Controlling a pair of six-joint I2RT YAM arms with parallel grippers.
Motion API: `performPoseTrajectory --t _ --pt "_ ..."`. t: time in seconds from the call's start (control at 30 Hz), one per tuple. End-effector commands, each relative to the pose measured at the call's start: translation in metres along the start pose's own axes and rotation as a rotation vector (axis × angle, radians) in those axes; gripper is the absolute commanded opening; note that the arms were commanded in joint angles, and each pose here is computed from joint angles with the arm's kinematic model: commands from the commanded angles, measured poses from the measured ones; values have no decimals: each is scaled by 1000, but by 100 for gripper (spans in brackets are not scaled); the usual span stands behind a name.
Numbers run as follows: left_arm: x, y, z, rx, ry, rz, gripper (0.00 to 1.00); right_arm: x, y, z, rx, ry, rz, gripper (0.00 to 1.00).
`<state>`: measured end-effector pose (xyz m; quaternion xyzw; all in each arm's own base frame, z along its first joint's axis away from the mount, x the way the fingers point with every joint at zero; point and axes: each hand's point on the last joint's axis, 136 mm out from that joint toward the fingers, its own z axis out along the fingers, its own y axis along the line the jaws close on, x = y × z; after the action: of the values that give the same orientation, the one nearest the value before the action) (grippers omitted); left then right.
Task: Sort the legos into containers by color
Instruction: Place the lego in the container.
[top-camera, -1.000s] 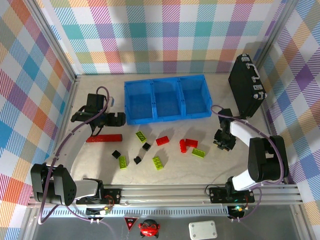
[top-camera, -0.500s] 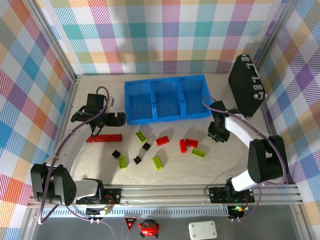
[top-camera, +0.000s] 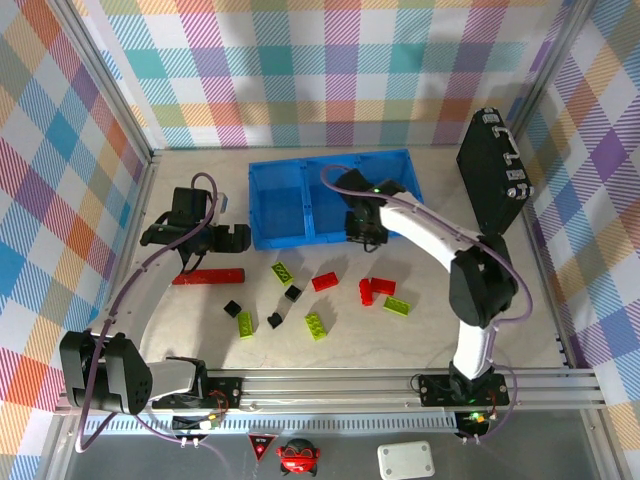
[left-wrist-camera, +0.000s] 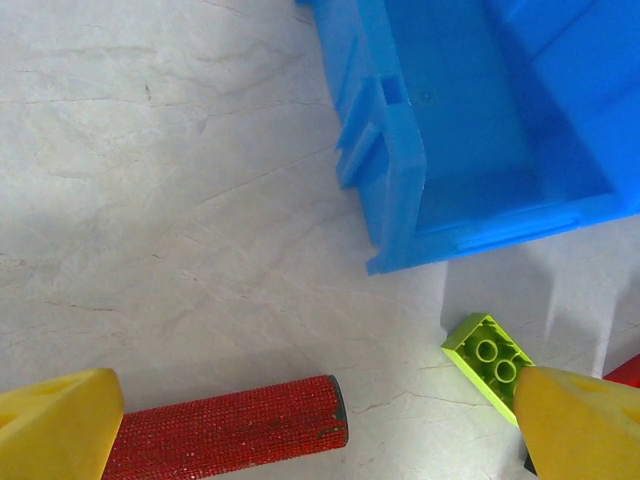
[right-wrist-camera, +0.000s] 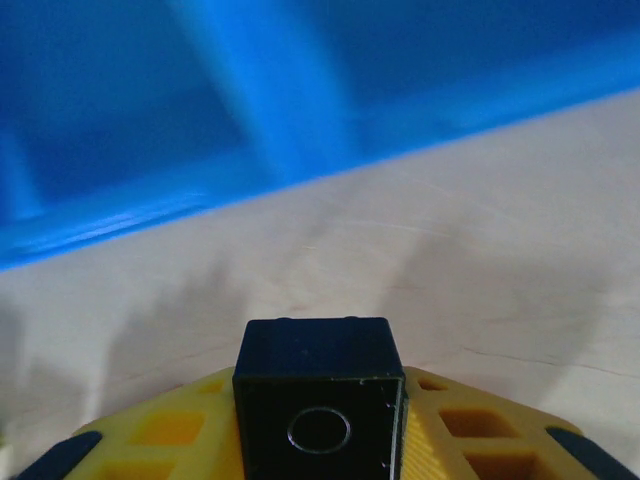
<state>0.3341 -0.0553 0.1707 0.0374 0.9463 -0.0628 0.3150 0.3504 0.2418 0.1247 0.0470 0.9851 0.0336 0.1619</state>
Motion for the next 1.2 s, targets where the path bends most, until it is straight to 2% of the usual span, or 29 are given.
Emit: performPoseTrajectory --t 0.0,0.3,0.53,1.17 --pt "7 4 0 -31 33 7 100 6 31 -4 9 14 -50 37" --pt "7 12 -4 -77 19 -3 100 8 120 -2 -35 -26 -207 37" --pt "5 11 -4 -67 7 -10 100 -5 172 12 -163 -107 -253 36" --pt "5 9 -6 -55 -12 -16 99 -30 214 71 -211 -252 -316 35"
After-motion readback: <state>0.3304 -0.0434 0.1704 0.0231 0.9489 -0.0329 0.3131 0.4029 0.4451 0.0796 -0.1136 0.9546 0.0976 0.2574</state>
